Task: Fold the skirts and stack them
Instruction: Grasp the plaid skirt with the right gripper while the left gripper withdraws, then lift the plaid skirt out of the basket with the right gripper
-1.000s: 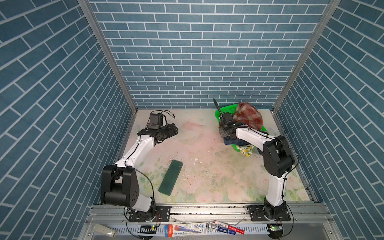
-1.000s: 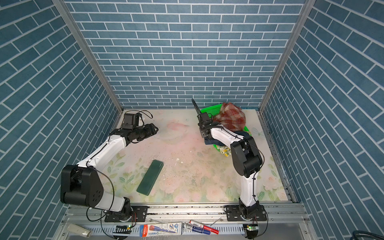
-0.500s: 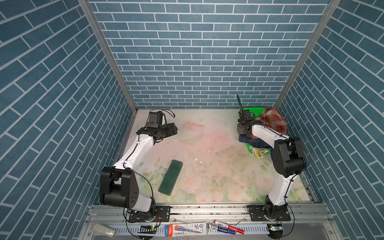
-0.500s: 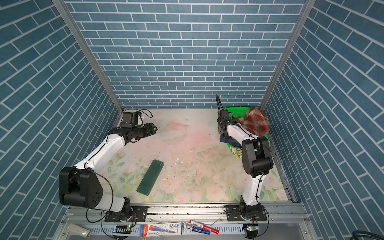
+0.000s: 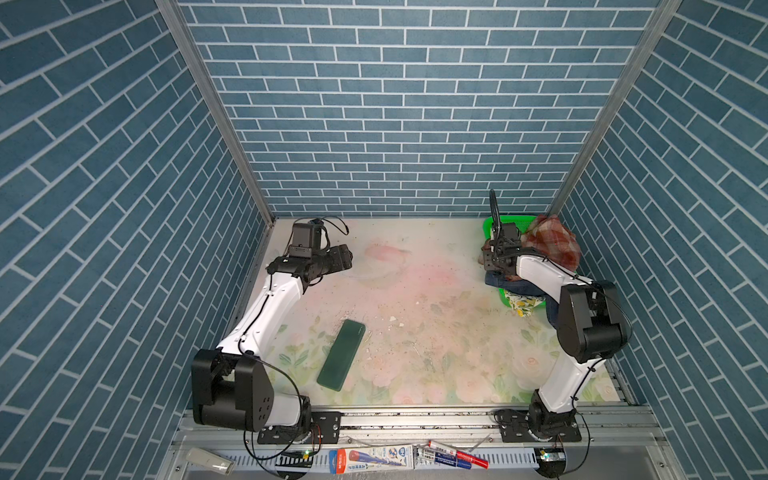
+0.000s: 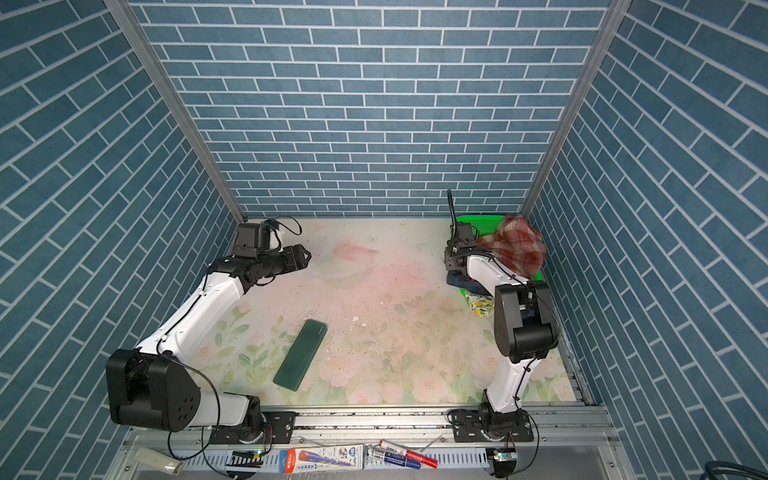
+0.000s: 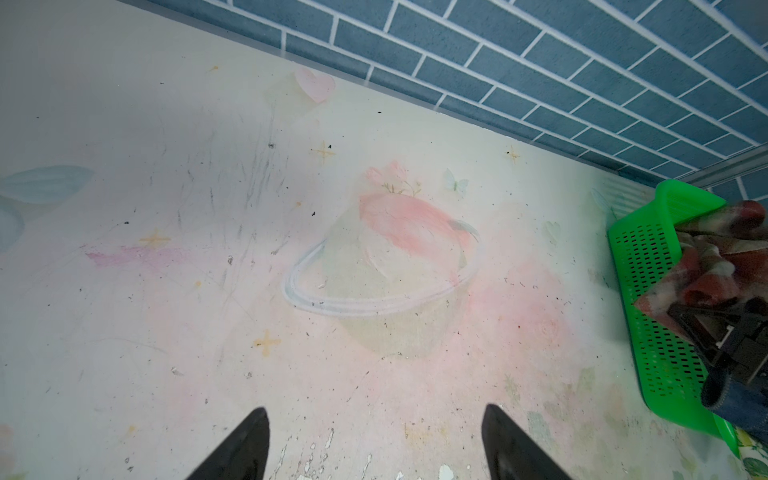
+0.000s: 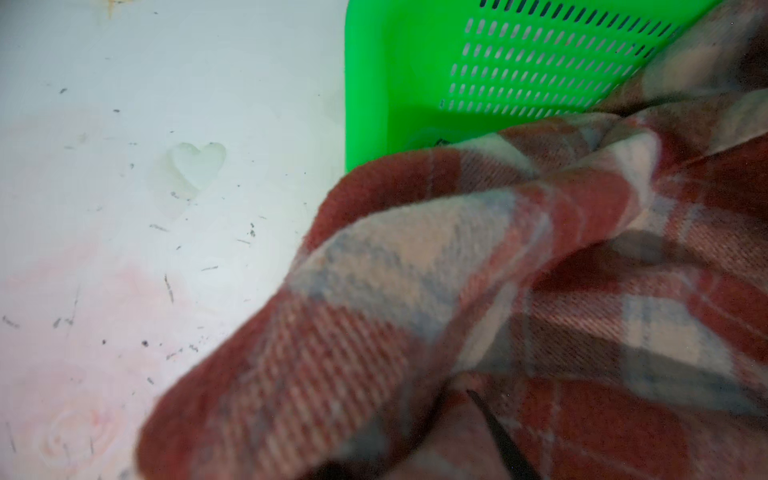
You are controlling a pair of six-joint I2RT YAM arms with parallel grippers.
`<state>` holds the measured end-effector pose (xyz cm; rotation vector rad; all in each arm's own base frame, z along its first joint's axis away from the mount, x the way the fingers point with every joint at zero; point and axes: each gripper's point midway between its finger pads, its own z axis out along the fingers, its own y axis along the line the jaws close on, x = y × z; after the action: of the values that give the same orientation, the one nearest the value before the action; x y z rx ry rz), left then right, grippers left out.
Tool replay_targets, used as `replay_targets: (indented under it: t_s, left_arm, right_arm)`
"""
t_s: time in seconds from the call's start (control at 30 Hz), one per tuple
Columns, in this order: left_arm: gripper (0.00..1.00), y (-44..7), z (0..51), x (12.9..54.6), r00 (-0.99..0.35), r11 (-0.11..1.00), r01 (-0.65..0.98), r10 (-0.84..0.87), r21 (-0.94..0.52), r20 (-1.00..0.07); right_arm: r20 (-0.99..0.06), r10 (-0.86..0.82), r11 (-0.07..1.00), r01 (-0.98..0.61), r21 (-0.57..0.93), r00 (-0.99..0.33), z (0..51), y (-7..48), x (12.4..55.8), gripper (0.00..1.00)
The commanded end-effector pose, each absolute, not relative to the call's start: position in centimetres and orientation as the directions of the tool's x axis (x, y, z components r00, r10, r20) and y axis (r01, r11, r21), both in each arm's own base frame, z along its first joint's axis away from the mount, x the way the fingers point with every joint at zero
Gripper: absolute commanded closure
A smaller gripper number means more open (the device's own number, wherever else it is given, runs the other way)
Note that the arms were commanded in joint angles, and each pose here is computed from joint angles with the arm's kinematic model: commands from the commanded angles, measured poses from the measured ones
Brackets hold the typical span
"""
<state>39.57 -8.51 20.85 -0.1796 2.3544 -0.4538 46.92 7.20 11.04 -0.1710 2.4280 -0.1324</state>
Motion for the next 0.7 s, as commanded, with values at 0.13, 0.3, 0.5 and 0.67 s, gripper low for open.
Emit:
replay_targets:
  t_s: [0.13,0.3,0.5,0.67]
  left_arm:
    - [0.17,-7.8,23.3,39.4,-0.71,0.948,0.02,-0.21,-0.316,-0.673]
    - [0.15,-7.5,22.6,39.1,-0.71,0.956,0.029,-0.187,-0.293,-0.679]
    - [0.15,-8.0,21.4,38.8,-0.723,0.952,0.051,-0.174,-0.303,-0.668]
    - [0.14,-8.5,21.7,38.7,-0.718,0.942,0.072,-0.179,-0.329,-0.672]
  right_arm:
    - [-0.76,-0.21,0.974,-0.203,-0.106,-0.615,20.2,9.2,45.6,0.32]
    - [-0.765,-0.159,0.986,-0.141,-0.09,-0.624,24.1,8.5,43.5,0.31]
    - [-0.677,-0.128,0.991,-0.111,-0.069,-0.725,22.7,7.6,39.5,0.3]
    - [-0.589,-0.161,0.987,-0.131,-0.094,-0.792,19.5,7.2,38.0,0.3]
